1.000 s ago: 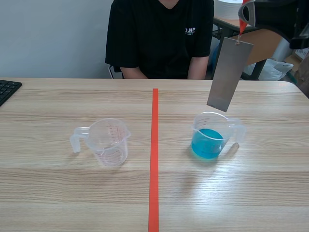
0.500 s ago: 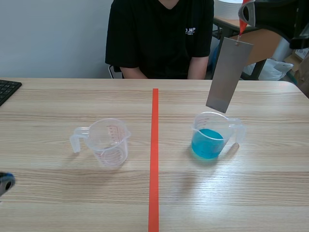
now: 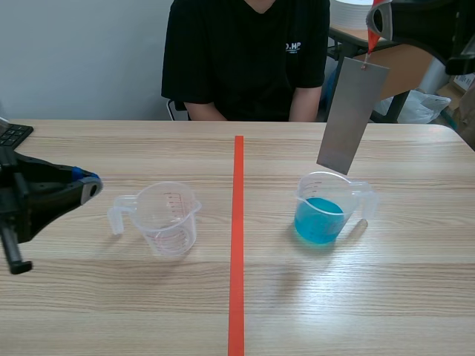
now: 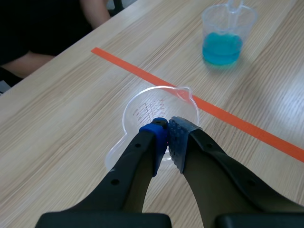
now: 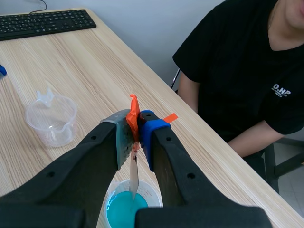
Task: Do the redox reaction experiment.
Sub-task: 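Raise the plate and point at it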
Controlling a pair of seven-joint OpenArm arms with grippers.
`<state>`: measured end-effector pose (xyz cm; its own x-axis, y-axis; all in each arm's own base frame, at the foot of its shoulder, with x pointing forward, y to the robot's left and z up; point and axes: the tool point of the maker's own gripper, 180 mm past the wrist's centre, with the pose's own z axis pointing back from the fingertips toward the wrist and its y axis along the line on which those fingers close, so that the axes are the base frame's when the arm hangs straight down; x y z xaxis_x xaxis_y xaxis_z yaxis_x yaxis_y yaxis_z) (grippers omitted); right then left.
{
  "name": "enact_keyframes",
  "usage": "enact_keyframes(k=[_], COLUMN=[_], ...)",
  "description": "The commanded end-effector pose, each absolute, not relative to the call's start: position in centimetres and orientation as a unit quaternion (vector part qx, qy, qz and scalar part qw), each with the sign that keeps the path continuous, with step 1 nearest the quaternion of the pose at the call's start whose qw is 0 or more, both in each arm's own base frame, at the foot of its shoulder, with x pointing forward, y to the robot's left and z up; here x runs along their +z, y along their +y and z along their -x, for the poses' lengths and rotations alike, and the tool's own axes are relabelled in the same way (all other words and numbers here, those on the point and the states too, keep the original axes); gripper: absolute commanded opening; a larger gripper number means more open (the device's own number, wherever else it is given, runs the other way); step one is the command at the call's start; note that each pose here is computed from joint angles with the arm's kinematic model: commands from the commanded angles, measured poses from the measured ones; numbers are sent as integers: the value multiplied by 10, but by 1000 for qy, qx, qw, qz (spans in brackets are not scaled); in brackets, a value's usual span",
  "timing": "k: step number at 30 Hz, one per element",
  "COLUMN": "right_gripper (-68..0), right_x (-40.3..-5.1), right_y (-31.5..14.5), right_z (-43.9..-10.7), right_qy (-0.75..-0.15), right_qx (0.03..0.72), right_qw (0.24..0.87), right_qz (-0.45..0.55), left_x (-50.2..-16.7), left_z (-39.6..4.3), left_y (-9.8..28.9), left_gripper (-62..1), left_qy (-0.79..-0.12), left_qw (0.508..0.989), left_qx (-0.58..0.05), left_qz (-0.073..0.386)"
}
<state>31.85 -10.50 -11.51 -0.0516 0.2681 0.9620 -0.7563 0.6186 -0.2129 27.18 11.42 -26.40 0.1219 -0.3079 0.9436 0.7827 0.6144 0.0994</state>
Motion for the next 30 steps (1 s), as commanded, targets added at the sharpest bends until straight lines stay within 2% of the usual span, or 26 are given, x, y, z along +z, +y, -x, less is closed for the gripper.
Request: enact_keyframes(k=[1,10,15,22,30], right_gripper=[-662,-662,-662,-662,-662], right_x=[-101,-101,-101,-102,-102], right_y=[-105,-105,-105,-105,-105], right_z=[-317,-317,-317,-317,-317], right_qy=[-625,-625,-625,-625,-625], right_qx=[396,396,396,396,396], right_qw=[644,644,644,644,644], right_qz=[-196,-196,-196,-196,-196], left_x=[-251,-259,-275,-273,-275], left_z=[-279,-311,-334,-361,-368], left_y=[97,28,4,-24,-61], left_gripper=[-560,-560,-560,-560,-560], left_qy=[-564,-570,-561,-568,-559], left_qw=[697,663,664,657,652], left_qx=[-378,-421,-435,-435,-444], left_qz=[232,241,236,238,257])
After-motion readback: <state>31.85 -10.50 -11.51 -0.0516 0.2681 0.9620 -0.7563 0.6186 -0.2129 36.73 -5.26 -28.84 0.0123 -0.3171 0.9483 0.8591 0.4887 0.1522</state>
